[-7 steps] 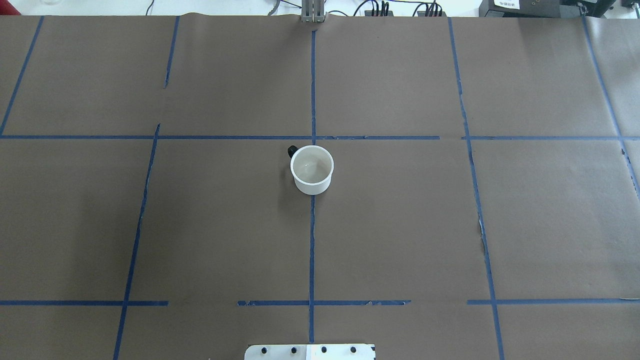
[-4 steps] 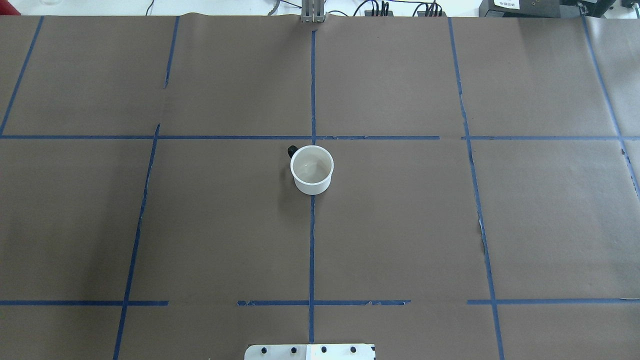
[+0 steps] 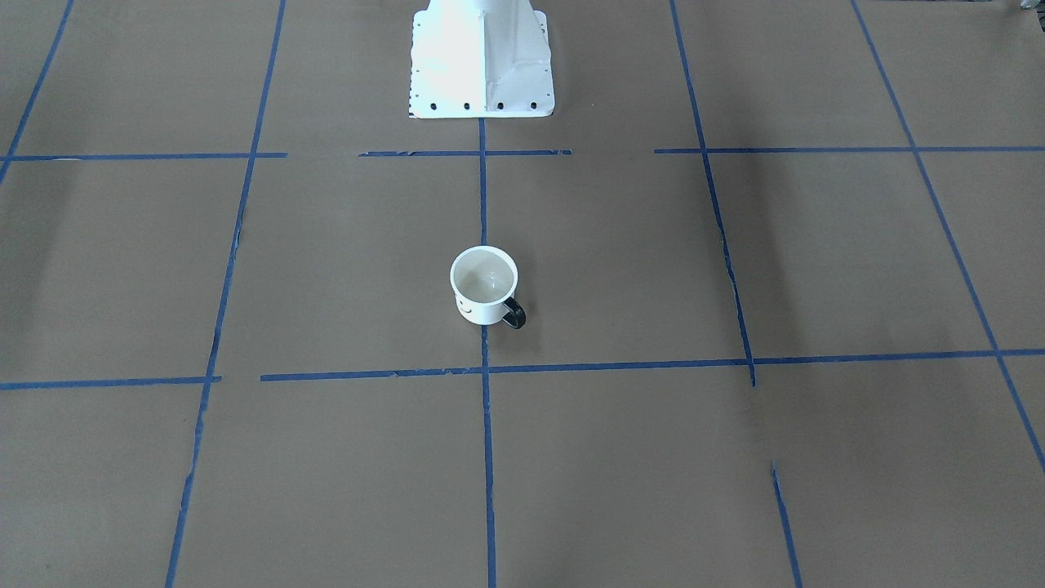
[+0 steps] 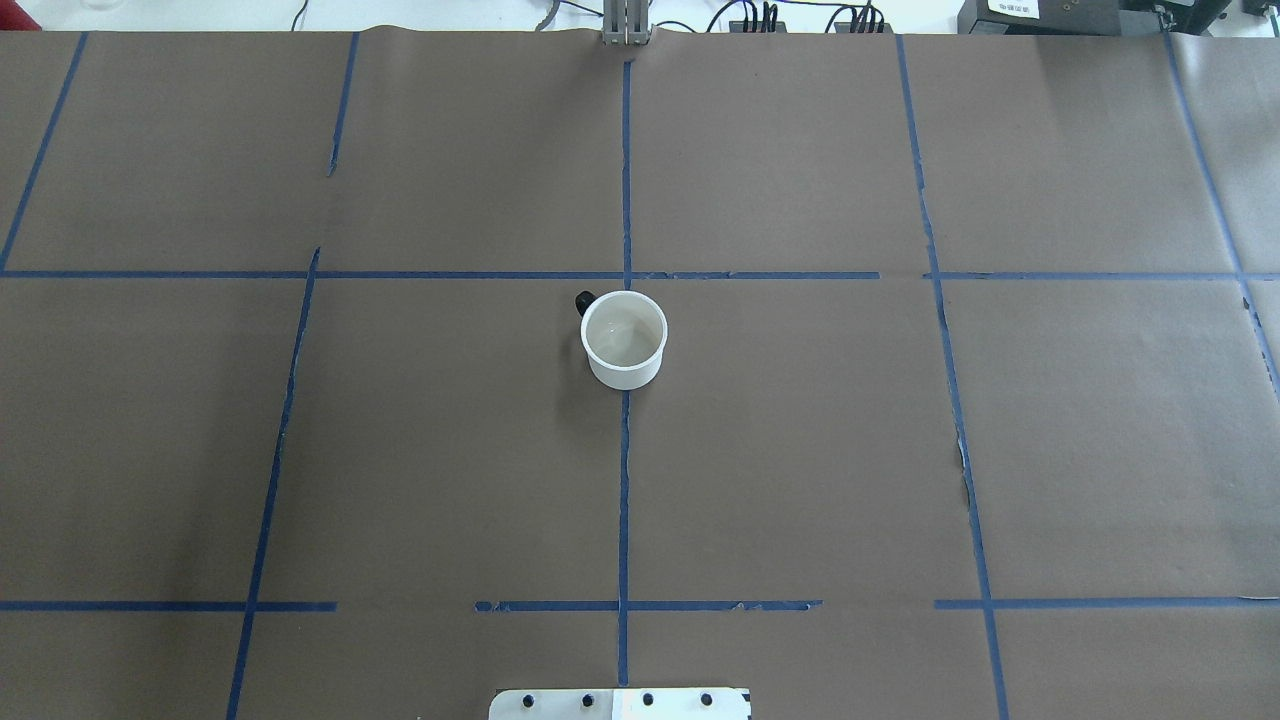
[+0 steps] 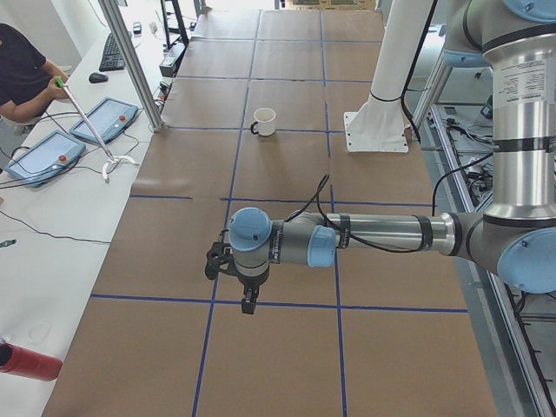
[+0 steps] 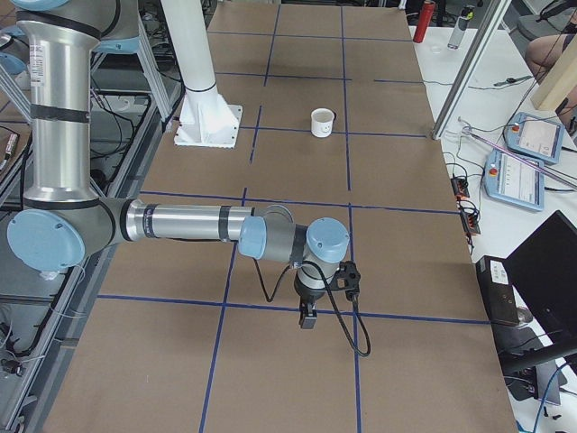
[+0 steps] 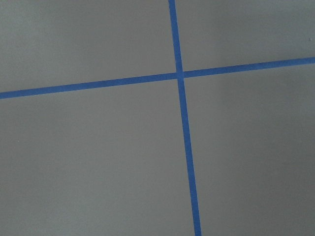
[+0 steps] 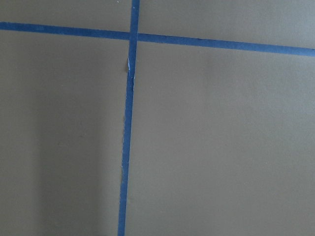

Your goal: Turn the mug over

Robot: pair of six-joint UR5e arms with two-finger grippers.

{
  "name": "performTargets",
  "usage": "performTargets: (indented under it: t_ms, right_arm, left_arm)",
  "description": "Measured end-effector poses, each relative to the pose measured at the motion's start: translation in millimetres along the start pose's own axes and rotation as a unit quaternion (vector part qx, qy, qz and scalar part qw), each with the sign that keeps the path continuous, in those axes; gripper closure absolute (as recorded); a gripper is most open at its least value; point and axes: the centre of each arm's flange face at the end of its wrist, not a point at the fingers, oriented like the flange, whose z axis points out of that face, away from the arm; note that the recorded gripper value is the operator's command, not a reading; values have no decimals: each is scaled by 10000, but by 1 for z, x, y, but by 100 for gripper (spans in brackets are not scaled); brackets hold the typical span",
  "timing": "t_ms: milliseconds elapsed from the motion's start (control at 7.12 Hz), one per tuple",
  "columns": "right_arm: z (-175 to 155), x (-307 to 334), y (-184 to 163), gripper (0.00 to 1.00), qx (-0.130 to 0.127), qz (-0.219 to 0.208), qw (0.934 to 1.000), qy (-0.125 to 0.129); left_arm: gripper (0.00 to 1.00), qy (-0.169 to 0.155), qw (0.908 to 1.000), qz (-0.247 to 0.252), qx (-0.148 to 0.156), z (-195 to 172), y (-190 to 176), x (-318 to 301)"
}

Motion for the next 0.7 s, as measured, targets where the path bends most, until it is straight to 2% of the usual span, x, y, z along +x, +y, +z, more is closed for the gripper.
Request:
performTargets:
  t_ms: [281, 702]
  right_arm:
    - [0, 0, 0, 0, 0, 1, 10000, 0]
    - [0, 0, 0, 0, 0, 0, 10000, 0]
  left_arm:
    - [0, -18, 9992, -399, 65, -28, 34, -18]
    - [0, -45, 9990, -150, 428, -32, 25, -33]
